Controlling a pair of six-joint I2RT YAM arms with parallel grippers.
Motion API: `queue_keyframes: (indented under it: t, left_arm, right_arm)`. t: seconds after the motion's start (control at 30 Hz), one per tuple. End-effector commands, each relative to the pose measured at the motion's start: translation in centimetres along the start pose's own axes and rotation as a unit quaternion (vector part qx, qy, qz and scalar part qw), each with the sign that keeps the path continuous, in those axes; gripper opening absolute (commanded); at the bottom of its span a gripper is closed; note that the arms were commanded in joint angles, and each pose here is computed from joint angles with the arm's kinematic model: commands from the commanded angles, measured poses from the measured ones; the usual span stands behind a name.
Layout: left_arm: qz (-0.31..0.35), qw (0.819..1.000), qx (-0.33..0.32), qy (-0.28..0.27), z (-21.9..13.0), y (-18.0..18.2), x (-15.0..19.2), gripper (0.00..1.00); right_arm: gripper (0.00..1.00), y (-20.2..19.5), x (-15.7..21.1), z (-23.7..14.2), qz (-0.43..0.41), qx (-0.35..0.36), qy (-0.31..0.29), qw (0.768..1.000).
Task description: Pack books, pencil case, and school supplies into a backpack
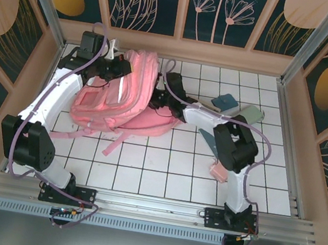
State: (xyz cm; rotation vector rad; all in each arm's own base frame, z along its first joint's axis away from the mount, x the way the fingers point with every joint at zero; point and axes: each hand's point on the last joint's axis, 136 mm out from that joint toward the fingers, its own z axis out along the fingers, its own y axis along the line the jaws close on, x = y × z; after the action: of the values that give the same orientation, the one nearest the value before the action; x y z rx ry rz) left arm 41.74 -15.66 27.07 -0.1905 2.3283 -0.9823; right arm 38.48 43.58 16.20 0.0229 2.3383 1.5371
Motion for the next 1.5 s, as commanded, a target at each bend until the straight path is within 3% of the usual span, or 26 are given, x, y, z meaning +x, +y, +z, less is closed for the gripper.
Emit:
queue_keyframes:
  t: [0.0,0.3,0.6,0.77,0.97,1.07,1.2,1.3,1.47]
  left_arm:
    - [0.042,0.997,0.049,-0.046,-2.1,-2.9,-1.8,0.00]
    - [0.043,0.998,0.033,-0.036,-1.5,-1.6,-1.0,0.00]
    - [0.048,0.996,-0.074,0.002,0.4,5.2,2.7,0.00]
    - [0.043,0.995,-0.090,0.025,1.9,7.6,4.6,0.02]
    - [0.026,0.997,-0.068,0.027,2.9,7.8,5.2,0.13]
    - [0.023,0.998,-0.057,0.028,3.1,7.6,5.3,0.11]
    - [0.018,0.998,-0.045,0.033,3.5,7.3,5.5,0.18]
    - [0.013,0.998,-0.045,0.033,3.5,7.4,5.5,0.39]
    - [0.012,0.999,-0.034,0.025,2.8,6.5,5.3,0.43]
  right_arm:
    - [0.75,0.0,-0.2,-2.5,-0.025,0.001,-0.015,1.000]
    - [0.73,-2.5,-0.3,-5.4,-0.018,0.040,-0.033,0.998]
    - [0.74,-5.8,-1.0,-12.3,-0.028,0.123,-0.082,0.989]
    - [0.74,-9.9,-2.3,-18.3,-0.010,0.211,-0.131,0.969]
    - [0.74,-16.2,-1.5,-24.7,0.042,0.319,-0.166,0.932]
    - [0.74,-18.9,-0.8,-26.7,0.066,0.349,-0.173,0.919]
    - [0.74,-21.0,-0.2,-26.8,0.072,0.363,-0.160,0.915]
    - [0.74,-22.2,0.3,-25.6,0.078,0.365,-0.137,0.917]
    - [0.73,-22.7,1.8,-23.0,0.073,0.359,-0.100,0.925]
